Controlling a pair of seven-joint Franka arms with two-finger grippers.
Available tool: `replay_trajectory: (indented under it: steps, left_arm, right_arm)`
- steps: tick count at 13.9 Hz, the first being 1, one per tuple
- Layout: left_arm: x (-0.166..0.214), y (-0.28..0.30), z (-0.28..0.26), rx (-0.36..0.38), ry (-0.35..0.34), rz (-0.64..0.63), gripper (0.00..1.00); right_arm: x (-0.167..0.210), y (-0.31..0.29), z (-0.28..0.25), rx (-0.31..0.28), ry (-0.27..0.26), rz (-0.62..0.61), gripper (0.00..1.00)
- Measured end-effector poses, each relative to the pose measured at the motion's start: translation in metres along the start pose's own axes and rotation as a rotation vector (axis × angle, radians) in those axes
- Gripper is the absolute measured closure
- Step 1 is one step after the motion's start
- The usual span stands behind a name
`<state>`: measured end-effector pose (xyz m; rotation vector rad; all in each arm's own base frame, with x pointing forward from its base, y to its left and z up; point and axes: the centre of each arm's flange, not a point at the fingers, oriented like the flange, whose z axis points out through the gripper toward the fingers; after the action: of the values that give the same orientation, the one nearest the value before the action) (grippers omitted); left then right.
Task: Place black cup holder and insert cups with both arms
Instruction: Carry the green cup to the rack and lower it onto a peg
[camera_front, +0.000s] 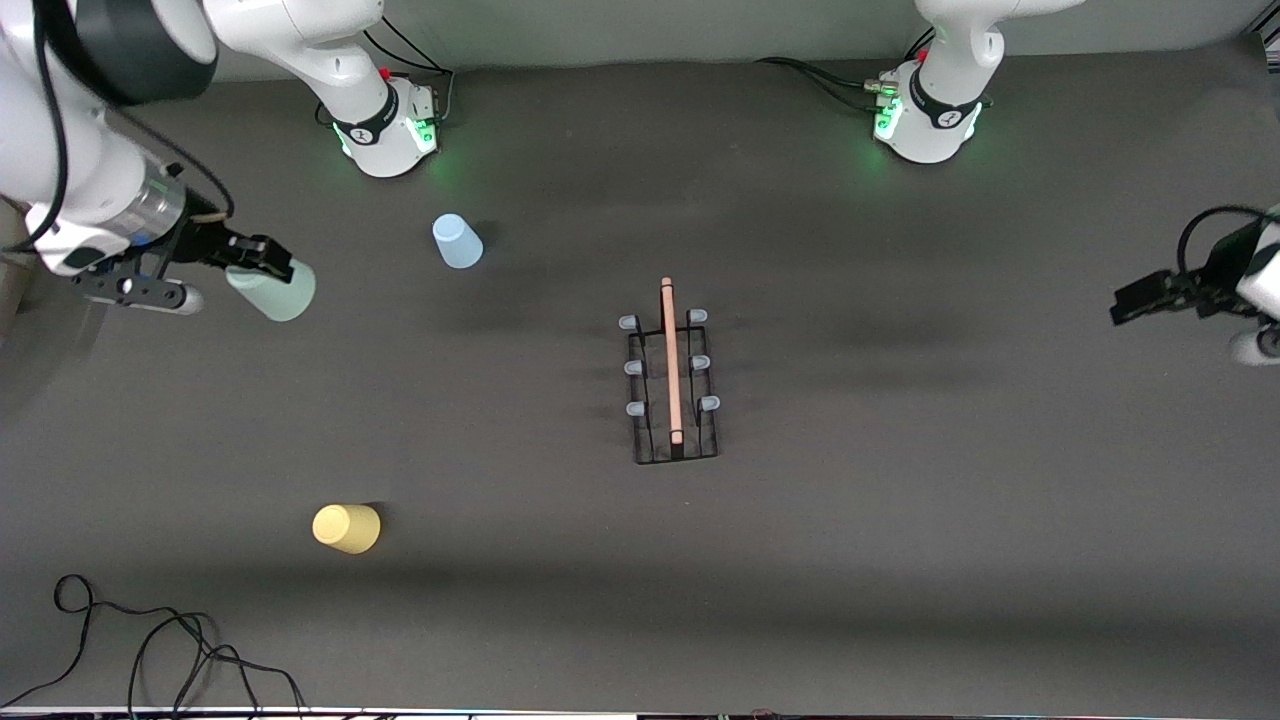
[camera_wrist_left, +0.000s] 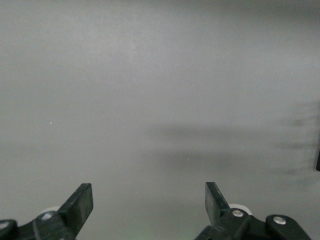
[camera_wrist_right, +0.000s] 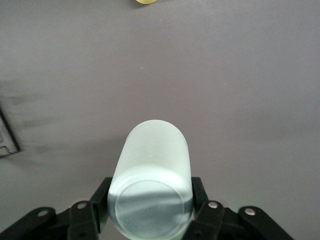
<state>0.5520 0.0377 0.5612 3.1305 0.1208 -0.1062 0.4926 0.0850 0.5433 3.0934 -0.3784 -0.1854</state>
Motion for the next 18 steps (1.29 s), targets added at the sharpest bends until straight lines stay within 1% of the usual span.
replay_trajectory:
  steps: [2, 5, 7, 9, 10, 11, 13, 16, 18]
  left_arm:
    - [-0.016, 0.007, -0.016, 0.003, -0.002, 0.012, 0.0]
    - [-0.028, 0.008, -0.029, 0.004, 0.014, 0.014, 0.01]
    - [-0.028, 0.01, -0.029, 0.005, 0.016, 0.016, 0.0]
    - [-0.028, 0.017, -0.029, 0.014, 0.018, 0.033, 0.0]
    - [-0.029, 0.026, -0.028, 0.034, 0.018, 0.054, 0.0]
    - [-0.03, 0.037, -0.028, 0.054, 0.018, 0.079, 0.0]
    - [-0.031, 0.05, -0.028, 0.064, 0.018, 0.104, 0.01]
    - [-0.032, 0.053, -0.029, 0.058, 0.018, 0.114, 0.0]
    - [-0.035, 0.057, -0.03, 0.045, 0.013, 0.12, 0.0]
  right_arm:
    - [-0.025, -0.064, -0.001, -0.005, 0.003, 0.113, 0.33]
    - [-0.065, -0.182, 0.01, 0.021, -0.016, 0.334, 0.33]
    - [-0.081, -0.252, 0.022, 0.03, -0.003, 0.468, 0.33]
    - [-0.094, -0.308, 0.042, 0.047, 0.004, 0.561, 0.33]
    - [-0.099, -0.33, 0.052, 0.057, 0.003, 0.595, 0.33]
    - [-0.104, -0.347, 0.061, 0.068, 0.008, 0.618, 0.33]
    - [-0.104, -0.364, 0.076, 0.084, 0.016, 0.638, 0.33]
    - [-0.09, -0.373, 0.1, 0.102, 0.027, 0.654, 0.33]
    - [-0.084, -0.378, 0.122, 0.099, 0.03, 0.661, 0.33]
